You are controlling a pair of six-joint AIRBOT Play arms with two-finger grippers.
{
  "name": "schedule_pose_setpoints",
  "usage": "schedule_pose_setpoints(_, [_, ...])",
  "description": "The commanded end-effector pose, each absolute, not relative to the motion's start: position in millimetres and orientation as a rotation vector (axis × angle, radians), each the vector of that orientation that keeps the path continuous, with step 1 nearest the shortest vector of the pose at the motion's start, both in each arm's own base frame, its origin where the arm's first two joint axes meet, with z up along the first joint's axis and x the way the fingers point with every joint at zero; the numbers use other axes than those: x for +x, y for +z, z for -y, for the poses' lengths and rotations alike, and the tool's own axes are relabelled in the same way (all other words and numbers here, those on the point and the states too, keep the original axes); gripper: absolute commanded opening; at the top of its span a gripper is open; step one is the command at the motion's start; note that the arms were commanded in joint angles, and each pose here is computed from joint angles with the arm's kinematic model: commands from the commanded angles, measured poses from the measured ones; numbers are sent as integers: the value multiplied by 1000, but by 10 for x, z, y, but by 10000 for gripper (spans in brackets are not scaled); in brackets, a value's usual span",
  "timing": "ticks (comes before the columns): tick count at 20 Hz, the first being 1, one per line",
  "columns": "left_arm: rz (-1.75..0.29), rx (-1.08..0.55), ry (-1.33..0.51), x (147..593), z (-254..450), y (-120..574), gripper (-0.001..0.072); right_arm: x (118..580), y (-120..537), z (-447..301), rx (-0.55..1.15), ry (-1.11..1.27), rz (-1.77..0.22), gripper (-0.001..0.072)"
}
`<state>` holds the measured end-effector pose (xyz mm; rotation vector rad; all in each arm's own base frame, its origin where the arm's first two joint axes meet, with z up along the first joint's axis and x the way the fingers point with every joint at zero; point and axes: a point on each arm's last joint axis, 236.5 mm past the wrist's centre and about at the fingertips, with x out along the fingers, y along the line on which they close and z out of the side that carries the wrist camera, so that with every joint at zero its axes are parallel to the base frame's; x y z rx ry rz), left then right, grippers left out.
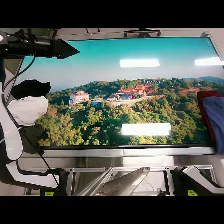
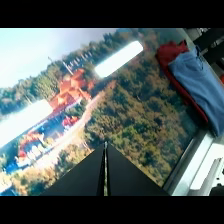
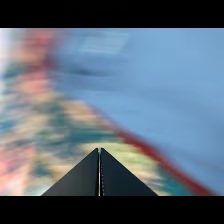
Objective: Fold the shirts.
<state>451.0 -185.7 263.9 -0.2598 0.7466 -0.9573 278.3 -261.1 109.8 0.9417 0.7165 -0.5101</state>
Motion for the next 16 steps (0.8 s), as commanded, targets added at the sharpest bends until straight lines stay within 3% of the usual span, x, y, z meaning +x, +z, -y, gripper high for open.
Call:
schedule_pose_setpoints(1, [-710,-288,-899,4426,1732,2750,15,3529,1725,1530,852,-149,-636,19])
schedule_pose_setpoints(4, [-804,-349,-867,4039,1634,2425,14,3528,1493,285,768,107,-776,20])
schedule_pose_setpoints(8, [-976,-423,-853,3220,1667,1690,15,3008,782,-1014,647,350,-928,20])
schedule_pose_setpoints(12, [-1092,-498,-828,2576,1711,1083,15,2668,445,-1544,586,484,-1057,20])
schedule_pose_setpoints(16, [-1023,-506,-768,2461,1681,977,18,2626,447,-1659,580,517,-1068,20])
